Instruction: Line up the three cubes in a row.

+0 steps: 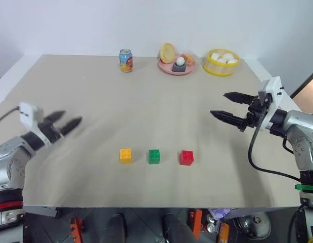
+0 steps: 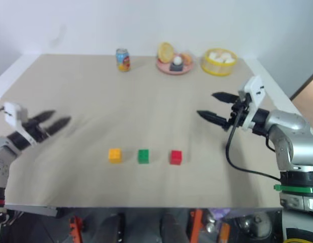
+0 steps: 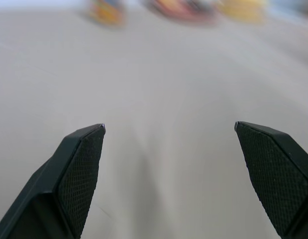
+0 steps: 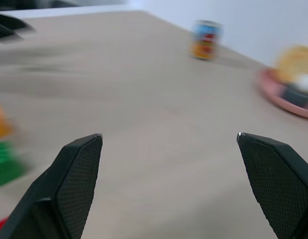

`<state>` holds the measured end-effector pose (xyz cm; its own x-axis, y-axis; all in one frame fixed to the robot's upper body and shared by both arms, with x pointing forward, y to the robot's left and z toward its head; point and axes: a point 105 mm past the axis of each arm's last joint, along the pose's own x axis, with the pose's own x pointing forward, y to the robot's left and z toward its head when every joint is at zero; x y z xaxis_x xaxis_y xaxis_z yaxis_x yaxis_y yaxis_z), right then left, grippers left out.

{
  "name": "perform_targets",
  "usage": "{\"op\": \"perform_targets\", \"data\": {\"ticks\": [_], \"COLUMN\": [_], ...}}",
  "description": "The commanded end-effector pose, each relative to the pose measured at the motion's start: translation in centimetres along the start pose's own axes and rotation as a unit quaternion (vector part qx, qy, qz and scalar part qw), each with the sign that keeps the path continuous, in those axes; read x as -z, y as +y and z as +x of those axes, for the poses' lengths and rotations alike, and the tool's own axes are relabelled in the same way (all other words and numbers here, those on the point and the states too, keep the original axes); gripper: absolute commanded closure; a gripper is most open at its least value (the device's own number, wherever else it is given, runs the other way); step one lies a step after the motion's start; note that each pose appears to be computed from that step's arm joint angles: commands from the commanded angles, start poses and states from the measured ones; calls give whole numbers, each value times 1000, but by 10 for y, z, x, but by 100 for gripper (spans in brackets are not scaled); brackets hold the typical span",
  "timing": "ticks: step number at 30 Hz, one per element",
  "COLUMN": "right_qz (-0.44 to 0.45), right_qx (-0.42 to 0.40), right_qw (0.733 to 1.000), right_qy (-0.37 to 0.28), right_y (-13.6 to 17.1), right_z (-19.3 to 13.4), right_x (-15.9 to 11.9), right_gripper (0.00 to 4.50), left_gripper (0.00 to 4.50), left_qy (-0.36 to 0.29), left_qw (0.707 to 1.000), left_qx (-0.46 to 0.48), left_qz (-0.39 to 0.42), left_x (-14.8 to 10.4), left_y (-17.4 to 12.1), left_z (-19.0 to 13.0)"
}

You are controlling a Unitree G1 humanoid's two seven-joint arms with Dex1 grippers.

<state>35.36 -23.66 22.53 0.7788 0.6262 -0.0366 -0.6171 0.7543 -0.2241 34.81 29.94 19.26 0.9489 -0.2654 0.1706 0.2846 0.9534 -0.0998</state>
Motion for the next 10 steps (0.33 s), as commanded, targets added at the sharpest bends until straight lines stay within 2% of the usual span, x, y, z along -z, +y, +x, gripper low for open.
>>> {"op": "perform_targets", "data": {"ticks": [1, 6, 10], "right_qz": [8, 54, 84], "right_qx": [130, 271, 329], "right_qw": [991, 961, 940], "right_qy": [-3, 3, -3], "right_y": [-27, -39, -37], "right_z": [-9, -19, -24], "right_x": [16, 55, 70], "right_gripper": [0, 0, 0], "left_gripper": [19, 19, 19], "left_qy": [-58, -39, -27], "left_qw": [994, 988, 987], "left_qx": [-95, -146, -143], "left_qz": [-20, -42, -62], "left_x": [-19, 14, 30], "left_y": [9, -3, -19], "left_z": [-7, -10, -7]}}
